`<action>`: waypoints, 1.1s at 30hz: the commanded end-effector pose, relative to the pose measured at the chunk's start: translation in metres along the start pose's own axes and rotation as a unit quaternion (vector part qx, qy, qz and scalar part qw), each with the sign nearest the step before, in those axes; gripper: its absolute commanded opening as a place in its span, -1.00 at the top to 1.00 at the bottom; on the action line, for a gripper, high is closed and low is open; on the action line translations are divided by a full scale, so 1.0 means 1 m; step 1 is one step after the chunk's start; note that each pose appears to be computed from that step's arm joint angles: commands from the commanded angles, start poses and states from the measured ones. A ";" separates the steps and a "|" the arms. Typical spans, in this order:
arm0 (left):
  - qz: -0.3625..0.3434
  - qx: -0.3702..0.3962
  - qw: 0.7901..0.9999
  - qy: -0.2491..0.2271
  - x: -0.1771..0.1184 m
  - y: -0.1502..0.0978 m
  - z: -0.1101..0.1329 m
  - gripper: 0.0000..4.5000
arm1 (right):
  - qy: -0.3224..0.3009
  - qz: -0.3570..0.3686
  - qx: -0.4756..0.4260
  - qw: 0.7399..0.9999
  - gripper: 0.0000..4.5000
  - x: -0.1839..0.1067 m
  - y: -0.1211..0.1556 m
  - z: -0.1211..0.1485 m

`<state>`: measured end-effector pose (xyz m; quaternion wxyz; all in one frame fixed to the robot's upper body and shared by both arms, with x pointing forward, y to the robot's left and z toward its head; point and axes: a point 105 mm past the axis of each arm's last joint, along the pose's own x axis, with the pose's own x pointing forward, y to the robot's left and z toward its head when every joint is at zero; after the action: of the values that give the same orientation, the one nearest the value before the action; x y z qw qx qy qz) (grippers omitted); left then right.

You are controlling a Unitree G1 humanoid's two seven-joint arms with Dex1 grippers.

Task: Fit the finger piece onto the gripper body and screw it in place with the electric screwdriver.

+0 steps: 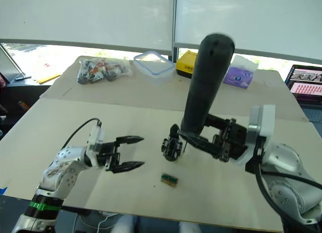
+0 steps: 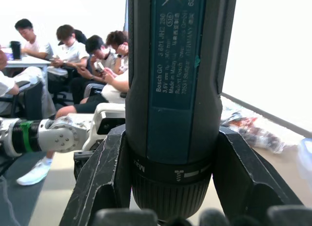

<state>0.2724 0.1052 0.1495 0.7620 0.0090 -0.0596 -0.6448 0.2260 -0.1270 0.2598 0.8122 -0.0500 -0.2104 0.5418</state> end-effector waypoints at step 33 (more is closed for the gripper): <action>0.064 0.020 0.997 0.038 0.011 0.009 -0.017 -1.00 | -0.059 0.025 0.044 0.997 0.15 0.046 -0.017 -0.012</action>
<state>0.2883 0.0989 0.1281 0.8096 0.0330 -0.0288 -0.5854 0.2672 -0.0930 0.2513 0.7988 0.0240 -0.1991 0.5672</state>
